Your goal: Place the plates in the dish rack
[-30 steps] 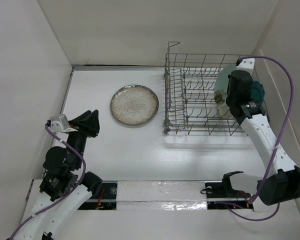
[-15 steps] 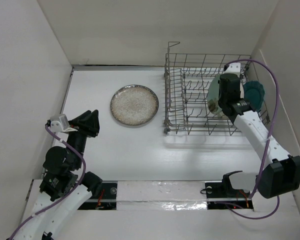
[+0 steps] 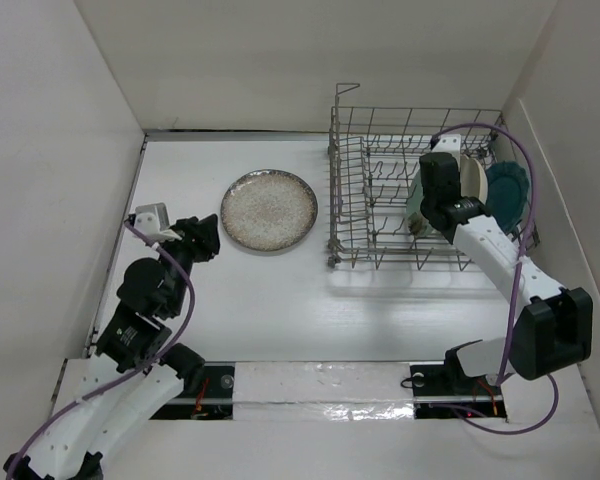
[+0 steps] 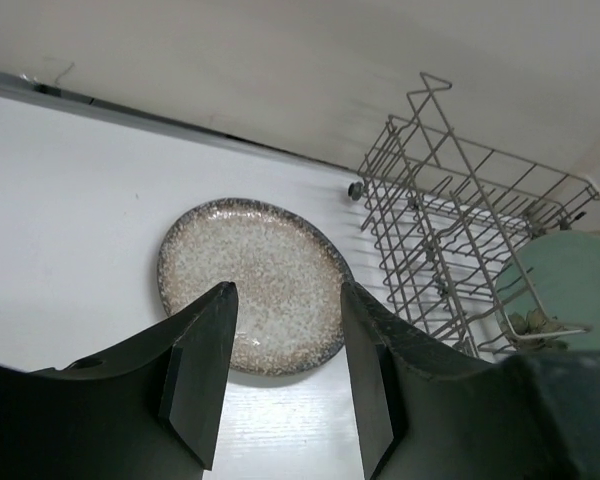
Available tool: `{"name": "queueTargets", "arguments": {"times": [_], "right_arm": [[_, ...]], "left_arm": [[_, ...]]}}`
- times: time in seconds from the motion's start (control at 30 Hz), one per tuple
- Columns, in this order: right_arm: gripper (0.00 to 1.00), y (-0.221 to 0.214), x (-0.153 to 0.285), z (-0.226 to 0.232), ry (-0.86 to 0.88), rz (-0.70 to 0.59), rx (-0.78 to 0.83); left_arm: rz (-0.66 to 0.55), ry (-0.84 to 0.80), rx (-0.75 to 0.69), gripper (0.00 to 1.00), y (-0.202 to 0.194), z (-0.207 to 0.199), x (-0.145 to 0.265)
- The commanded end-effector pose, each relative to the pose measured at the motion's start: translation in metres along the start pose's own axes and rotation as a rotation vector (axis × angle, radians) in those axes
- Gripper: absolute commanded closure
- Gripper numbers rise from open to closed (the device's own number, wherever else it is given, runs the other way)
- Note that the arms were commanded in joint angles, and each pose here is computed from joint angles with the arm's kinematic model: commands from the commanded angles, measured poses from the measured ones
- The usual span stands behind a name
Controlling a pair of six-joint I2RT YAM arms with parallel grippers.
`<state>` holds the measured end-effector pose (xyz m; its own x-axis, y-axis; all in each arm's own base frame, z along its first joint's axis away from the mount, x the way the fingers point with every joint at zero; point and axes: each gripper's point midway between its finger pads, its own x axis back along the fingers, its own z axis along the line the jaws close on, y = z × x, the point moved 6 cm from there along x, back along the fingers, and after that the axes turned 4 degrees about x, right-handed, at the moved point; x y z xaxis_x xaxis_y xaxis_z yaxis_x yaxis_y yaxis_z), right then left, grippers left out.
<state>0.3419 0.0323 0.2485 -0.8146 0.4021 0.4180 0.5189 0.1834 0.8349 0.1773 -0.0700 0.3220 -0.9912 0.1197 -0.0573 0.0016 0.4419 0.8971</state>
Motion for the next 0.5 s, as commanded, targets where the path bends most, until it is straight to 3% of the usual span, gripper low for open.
{"name": "queueTargets", "arguments": {"times": [0.0,0.1,0.13,0.23,0.47], "right_arm": [[0.69,0.022,0.004,0.005,0.030,-0.093,-0.119],[0.53,0.027,0.011,0.003,0.052,-0.117,-0.171],[0.42,0.029,0.014,0.004,0.080,-0.129,-0.184],[0.28,0.043,0.031,-0.001,0.143,-0.195,-0.251],[0.25,0.067,0.086,-0.016,0.355,-0.382,-0.409]], "left_arm": [[0.053,0.000,0.019,0.57,0.001,-0.012,-0.012],[0.135,0.014,0.009,0.57,-0.012,-0.017,-0.024],[0.159,0.023,0.024,0.57,-0.016,-0.018,-0.027],[0.236,0.078,0.068,0.58,-0.034,-0.020,-0.041],[0.359,0.153,0.187,0.55,-0.075,-0.026,-0.066]]}}
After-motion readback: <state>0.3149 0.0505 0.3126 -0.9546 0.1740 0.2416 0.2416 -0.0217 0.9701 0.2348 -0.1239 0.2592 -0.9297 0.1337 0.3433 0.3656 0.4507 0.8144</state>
